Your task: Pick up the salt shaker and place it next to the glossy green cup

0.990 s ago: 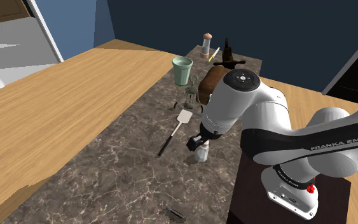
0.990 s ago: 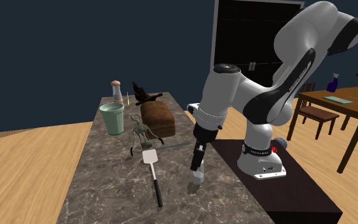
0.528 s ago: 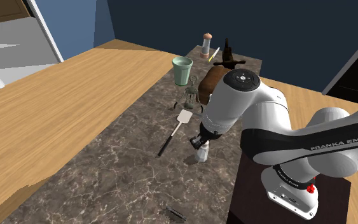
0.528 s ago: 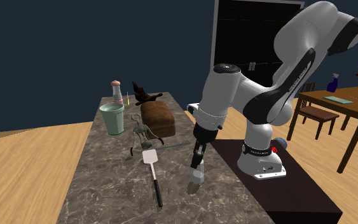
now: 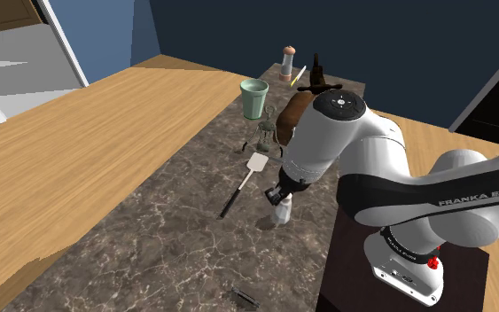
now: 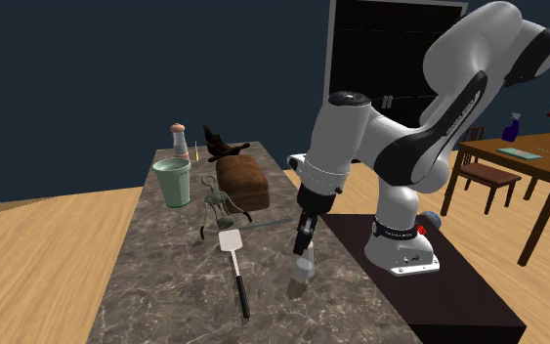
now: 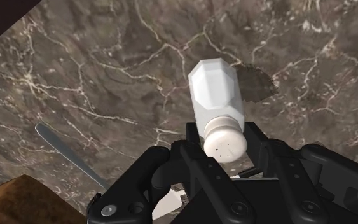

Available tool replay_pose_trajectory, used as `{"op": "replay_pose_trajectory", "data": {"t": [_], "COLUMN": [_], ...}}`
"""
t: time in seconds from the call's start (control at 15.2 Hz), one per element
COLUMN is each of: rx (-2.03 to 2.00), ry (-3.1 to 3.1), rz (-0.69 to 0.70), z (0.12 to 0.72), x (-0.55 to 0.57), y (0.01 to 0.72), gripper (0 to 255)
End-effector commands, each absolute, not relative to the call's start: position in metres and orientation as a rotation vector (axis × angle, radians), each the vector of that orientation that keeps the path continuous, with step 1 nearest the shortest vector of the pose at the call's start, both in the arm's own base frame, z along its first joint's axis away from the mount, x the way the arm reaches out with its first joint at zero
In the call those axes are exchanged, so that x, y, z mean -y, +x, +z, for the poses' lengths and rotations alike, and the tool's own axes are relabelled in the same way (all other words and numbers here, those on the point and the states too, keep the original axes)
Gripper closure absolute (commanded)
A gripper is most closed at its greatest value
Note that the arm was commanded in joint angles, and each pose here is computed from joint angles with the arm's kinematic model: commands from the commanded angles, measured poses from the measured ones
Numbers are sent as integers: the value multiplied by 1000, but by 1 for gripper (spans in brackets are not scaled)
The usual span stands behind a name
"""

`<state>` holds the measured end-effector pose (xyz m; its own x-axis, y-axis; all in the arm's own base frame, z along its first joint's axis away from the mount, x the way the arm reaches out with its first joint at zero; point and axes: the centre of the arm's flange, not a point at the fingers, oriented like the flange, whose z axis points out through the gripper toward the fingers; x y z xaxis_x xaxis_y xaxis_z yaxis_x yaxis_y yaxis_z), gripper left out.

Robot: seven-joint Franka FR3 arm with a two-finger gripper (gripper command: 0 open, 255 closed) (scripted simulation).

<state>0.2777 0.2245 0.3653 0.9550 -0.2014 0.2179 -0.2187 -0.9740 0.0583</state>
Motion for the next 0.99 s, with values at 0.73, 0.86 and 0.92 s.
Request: {"op": "replay_pose_trajectory", "data": {"t": [0.73,0.86,0.92], "rx": [326,326,326], "ry": [3025,3025,3025], "rz": [324,324,324], "z": [433,444,449], "x": [-224,-224,-224], "y": [278,278,278], "gripper": [255,255,255]}}
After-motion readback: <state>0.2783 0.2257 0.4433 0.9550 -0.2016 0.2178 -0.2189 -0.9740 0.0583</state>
